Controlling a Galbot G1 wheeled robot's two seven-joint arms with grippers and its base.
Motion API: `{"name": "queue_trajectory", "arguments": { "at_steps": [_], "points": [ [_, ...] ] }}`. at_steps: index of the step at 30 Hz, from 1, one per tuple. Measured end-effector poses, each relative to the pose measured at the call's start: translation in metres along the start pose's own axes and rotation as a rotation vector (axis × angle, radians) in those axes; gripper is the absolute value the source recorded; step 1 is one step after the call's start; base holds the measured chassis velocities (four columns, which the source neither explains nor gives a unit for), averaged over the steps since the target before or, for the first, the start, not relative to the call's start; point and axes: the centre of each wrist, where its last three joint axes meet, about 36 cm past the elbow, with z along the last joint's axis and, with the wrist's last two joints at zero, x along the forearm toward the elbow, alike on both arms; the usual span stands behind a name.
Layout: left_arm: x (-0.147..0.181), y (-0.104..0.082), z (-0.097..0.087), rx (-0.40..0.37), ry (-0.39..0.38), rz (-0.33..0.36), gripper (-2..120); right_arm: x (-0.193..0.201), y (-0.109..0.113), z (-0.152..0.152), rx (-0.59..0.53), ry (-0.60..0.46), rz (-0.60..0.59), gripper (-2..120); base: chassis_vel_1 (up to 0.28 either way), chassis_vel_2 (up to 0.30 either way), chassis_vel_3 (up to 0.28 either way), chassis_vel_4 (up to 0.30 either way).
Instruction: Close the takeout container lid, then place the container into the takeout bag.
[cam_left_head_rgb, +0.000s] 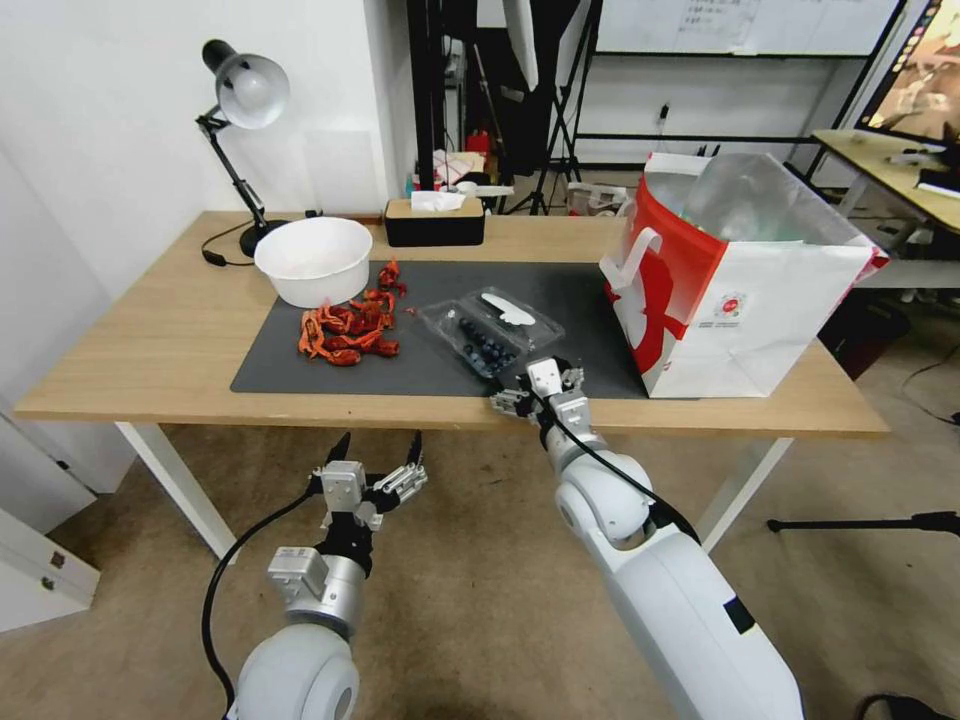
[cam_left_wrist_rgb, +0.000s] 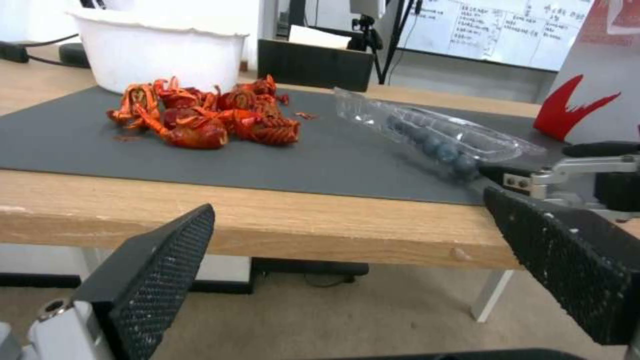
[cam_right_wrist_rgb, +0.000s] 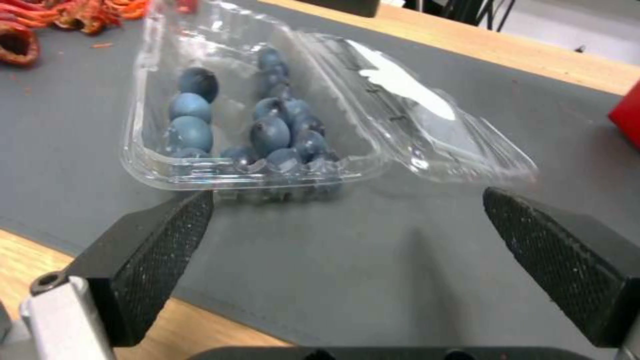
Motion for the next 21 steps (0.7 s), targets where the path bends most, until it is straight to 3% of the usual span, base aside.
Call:
{"name": "queue_trajectory", "arguments": {
  "at_steps": [21],
  "points": [
    [0.004,0.000,0.002,-0.002,-0.004,-0.013,100,-0.025,0.040,-0.023,0.005,-0.013,-0.049,100,0.000,0.000,0.000,0.000]
  ]
}}
